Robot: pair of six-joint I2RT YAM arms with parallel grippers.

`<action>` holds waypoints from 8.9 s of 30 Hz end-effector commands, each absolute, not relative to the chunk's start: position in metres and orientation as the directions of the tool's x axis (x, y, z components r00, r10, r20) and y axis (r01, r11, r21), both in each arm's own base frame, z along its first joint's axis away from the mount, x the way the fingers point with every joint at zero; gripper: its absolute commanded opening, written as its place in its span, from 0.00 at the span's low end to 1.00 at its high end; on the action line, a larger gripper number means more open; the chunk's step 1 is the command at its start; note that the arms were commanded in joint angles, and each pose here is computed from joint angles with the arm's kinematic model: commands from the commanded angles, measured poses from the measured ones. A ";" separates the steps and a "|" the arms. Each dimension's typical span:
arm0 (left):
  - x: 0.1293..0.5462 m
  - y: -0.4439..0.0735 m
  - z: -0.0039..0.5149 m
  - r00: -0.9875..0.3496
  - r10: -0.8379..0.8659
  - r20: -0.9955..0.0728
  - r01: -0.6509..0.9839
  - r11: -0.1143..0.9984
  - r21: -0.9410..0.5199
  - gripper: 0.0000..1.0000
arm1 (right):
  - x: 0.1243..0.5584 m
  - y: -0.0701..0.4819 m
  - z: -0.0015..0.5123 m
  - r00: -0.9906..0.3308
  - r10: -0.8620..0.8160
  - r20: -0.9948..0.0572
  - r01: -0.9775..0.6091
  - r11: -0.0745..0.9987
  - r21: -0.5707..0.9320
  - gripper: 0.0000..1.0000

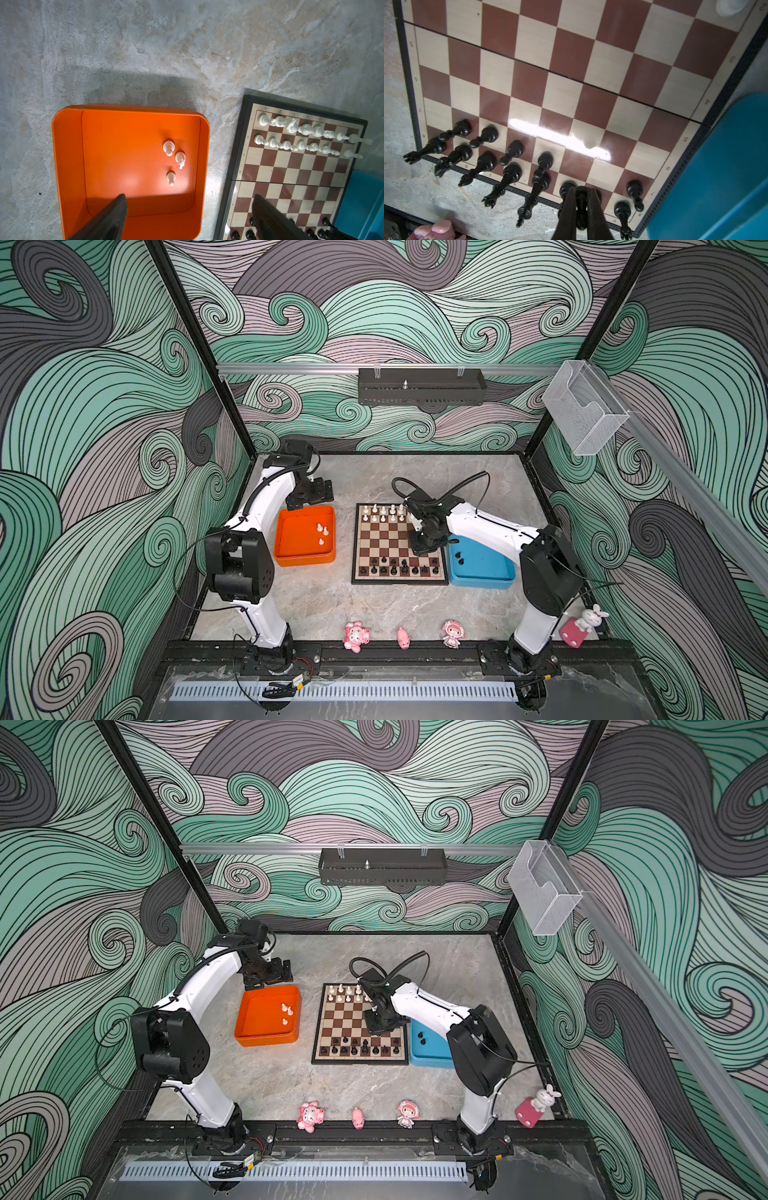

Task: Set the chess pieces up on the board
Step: 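Lift the black pawn with right gripper and carry it over the board, then lower the black pawn into the black pawn row and open right gripper, then raise right gripper back over the blue bin while left gripper moves over the board, then lower right gripper into the blue bin and grasp another black pawn, then carry the black pawn over the board while left gripper returns over orange bin, then lower the black pawn into the black pawn row and release it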

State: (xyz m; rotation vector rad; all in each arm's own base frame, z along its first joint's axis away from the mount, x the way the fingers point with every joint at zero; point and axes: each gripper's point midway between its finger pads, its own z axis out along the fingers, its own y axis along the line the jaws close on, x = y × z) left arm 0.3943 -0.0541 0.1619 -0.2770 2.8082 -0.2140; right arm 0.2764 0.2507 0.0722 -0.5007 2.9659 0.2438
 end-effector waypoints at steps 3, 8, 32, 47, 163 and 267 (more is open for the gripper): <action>0.393 -0.053 0.172 -0.920 -0.237 -0.311 -0.175 0.961 -0.214 0.96 | 0.283 0.262 0.074 -0.935 -0.313 -0.164 -0.337 0.930 0.146 0.08; 0.392 -0.052 0.170 -0.921 -0.241 -0.305 -0.179 0.959 -0.219 0.96 | 0.280 0.262 0.063 -0.939 -0.316 -0.132 -0.333 0.933 0.136 0.08; 0.390 -0.049 0.164 -0.924 -0.252 -0.286 -0.191 0.955 -0.225 0.96 | 0.268 0.255 0.033 -0.952 -0.302 -0.057 -0.307 0.946 0.108 0.09; 0.390 -0.051 0.158 -0.929 -0.253 -0.270 -0.192 0.953 -0.233 0.96 | 0.263 0.252 0.027 -0.952 -0.303 -0.035 -0.305 0.946 0.107 0.10; 0.364 -0.252 0.171 -0.869 0.332 -0.367 0.410 0.898 -0.158 0.99 | 0.278 0.098 0.032 -0.994 0.094 -0.051 0.084 0.980 0.178 0.44; 0.452 -0.041 0.179 -0.879 -0.265 -0.396 -0.148 0.942 -0.303 0.99 | 0.265 0.232 0.045 -0.961 -0.258 -0.097 -0.267 0.959 0.090 0.08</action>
